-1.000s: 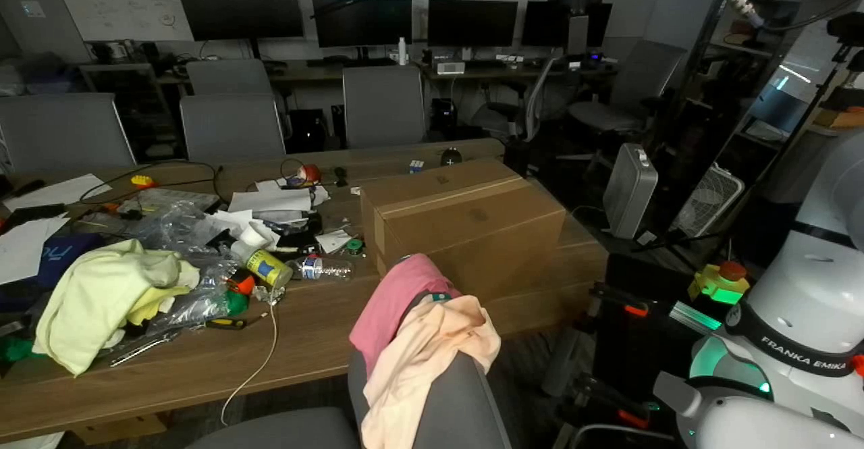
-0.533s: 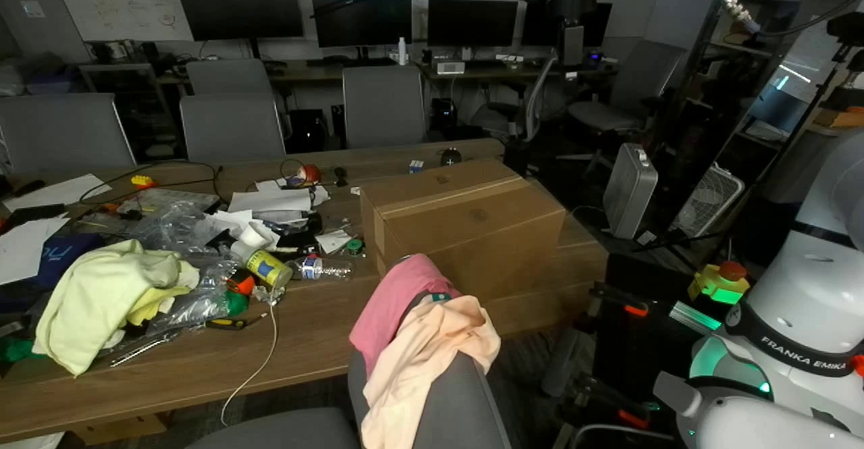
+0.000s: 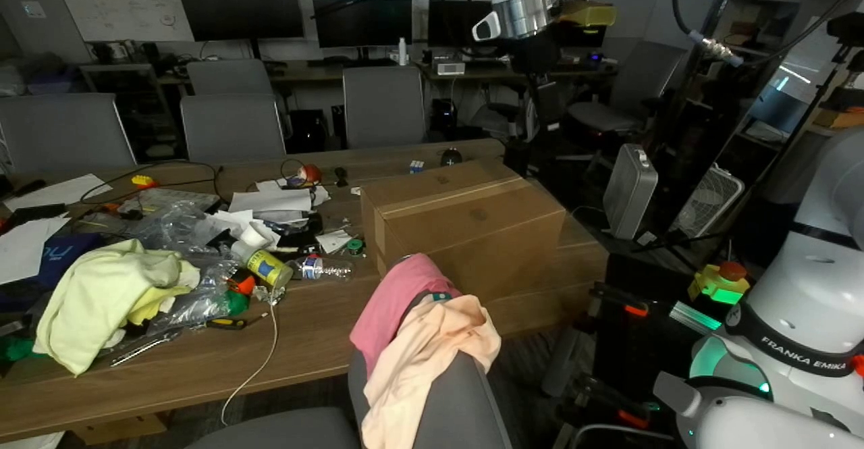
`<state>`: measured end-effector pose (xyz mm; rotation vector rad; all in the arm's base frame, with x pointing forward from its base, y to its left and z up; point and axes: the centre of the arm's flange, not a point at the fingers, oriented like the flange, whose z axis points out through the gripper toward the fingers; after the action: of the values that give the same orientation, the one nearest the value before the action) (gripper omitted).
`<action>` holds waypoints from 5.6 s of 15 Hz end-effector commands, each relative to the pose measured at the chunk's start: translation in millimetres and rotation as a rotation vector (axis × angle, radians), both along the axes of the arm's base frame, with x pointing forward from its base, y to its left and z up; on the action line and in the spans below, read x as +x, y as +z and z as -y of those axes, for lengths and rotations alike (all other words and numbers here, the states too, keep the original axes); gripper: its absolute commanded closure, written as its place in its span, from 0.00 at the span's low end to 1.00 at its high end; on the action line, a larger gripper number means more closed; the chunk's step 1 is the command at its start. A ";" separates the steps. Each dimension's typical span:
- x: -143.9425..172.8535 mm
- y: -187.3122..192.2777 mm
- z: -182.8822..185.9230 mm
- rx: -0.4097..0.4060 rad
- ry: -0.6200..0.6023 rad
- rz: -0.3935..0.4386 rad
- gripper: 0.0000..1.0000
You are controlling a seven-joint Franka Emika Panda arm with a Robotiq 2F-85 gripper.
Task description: Pick up the clothes from the headrest of the chair and put them on the box
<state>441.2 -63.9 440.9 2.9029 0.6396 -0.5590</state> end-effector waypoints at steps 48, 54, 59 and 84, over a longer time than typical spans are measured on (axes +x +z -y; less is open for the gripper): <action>0.4 -194.2 -283.5 -0.035 0.065 0.174 0.00; -2.5 -223.9 -294.6 -0.071 0.095 0.096 0.00; 0.0 -221.7 -295.9 -0.095 0.104 0.077 0.50; 16.1 -5.6 -169.6 -0.021 -0.192 0.495 0.98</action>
<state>464.2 126.0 404.1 2.8942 0.3377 0.0660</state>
